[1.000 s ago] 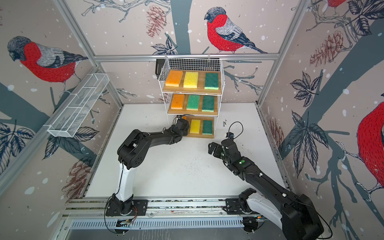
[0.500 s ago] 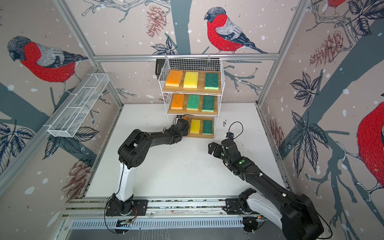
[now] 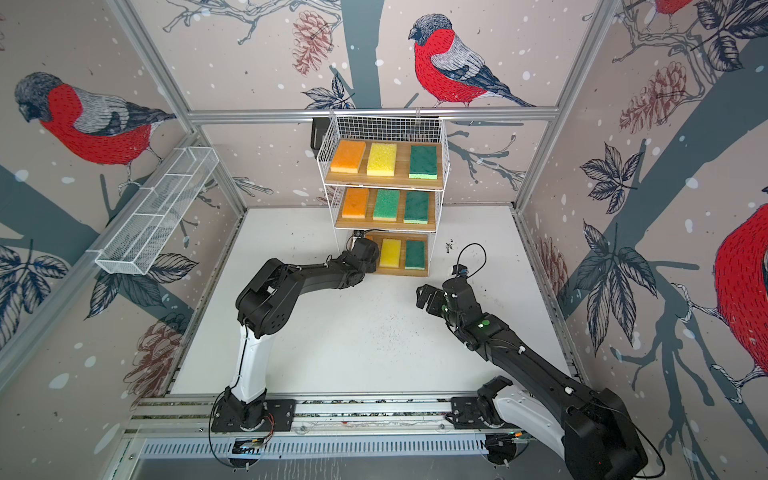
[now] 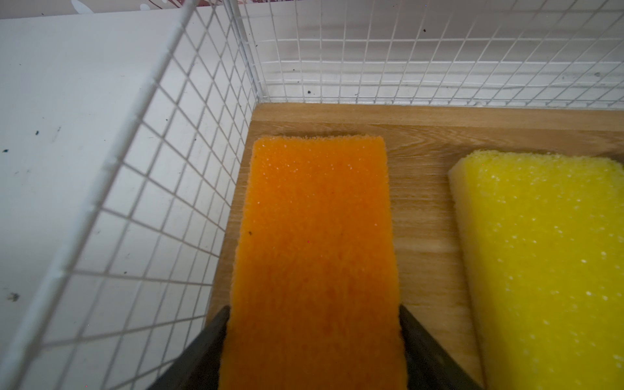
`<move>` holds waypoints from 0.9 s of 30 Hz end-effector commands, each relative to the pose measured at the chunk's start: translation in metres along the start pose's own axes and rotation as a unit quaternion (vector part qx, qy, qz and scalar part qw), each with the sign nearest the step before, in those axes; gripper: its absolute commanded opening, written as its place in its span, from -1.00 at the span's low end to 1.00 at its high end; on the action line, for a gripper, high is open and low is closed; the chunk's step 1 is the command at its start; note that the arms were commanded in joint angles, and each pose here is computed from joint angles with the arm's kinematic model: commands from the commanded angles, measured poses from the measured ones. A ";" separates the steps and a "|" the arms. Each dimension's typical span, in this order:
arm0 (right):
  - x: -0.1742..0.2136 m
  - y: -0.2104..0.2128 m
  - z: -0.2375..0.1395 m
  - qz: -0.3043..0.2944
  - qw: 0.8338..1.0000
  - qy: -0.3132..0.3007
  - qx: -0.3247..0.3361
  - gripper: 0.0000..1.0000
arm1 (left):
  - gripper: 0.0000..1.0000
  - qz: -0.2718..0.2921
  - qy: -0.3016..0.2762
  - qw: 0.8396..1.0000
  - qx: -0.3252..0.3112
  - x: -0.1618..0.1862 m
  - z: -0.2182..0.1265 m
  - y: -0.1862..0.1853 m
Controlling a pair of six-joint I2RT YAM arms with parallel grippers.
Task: Place and organize the cleaning sponges onto the shelf
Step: 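Lower the orange sponge flat onto the bottom tray with the left gripper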
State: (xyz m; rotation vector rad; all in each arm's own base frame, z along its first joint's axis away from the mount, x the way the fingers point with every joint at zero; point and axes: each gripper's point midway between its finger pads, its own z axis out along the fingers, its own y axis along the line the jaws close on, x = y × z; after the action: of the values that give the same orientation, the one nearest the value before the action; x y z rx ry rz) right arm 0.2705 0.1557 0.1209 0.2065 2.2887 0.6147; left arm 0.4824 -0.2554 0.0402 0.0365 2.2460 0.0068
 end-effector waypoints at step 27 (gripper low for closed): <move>-0.006 0.001 -0.009 0.000 1.000 -0.021 -0.010 0.99 | 0.56 -0.017 0.009 1.000 -0.018 -0.012 -0.015 0.009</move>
State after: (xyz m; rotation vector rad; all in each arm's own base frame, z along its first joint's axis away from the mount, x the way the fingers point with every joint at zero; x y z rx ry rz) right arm 0.2668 0.1534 0.1284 0.2049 2.2554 0.6348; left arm 0.4785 -0.2573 0.0518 0.0101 2.2743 -0.0240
